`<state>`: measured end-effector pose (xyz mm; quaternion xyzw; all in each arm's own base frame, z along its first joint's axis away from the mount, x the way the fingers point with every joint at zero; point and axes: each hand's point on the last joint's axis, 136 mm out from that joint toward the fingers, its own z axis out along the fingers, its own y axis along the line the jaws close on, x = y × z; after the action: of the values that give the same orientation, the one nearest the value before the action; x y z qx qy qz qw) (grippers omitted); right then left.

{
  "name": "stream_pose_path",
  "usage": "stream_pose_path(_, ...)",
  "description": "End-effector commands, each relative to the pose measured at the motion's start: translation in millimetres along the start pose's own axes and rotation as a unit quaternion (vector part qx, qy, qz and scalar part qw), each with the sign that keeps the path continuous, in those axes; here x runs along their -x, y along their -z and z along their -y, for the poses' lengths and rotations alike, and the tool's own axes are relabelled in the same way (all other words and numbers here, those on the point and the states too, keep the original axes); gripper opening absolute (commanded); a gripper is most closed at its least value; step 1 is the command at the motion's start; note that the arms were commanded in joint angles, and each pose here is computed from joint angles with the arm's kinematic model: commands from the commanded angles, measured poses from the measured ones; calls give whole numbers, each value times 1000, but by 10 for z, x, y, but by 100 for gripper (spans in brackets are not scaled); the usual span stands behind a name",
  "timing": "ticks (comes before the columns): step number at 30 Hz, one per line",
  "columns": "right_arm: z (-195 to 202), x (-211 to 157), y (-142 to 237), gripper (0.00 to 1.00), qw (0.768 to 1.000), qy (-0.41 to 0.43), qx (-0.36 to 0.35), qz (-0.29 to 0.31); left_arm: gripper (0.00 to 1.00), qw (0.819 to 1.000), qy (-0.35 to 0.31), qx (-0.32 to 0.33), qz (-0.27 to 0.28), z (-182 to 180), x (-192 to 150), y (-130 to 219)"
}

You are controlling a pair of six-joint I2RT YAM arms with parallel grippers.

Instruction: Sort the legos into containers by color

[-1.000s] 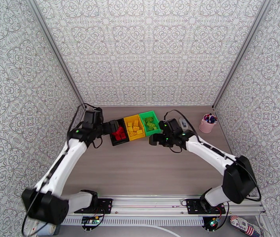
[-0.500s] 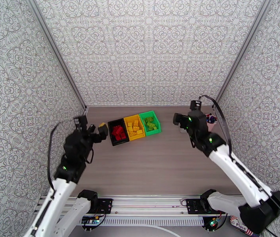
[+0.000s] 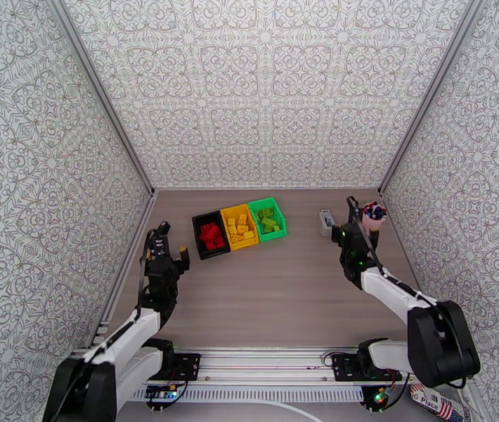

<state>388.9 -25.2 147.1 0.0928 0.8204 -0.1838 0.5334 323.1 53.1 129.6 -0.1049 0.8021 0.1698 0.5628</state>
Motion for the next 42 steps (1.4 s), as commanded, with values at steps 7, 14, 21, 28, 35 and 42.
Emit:
stream_pose_path(7,-99,-134,-163,99,994,-59,77,54,99,994,10,-60,88,259,347,-279)
stream_pose_path(14,-139,-193,-25,99,985,-64,111,114,99,993,33,-61,98,310,128,-412)
stream_pose_path(21,-166,-227,-141,99,989,-62,111,77,99,996,43,-68,42,293,105,-667)
stream_pose_path(28,-144,-217,-128,99,989,-64,108,83,99,995,53,-72,40,263,101,-678)
stream_pose_path(35,-143,-212,-124,99,989,-63,108,85,99,995,52,-70,41,264,104,-675)
stream_pose_path(42,-145,-214,-124,99,989,-63,108,84,99,996,49,-62,42,257,106,-672)
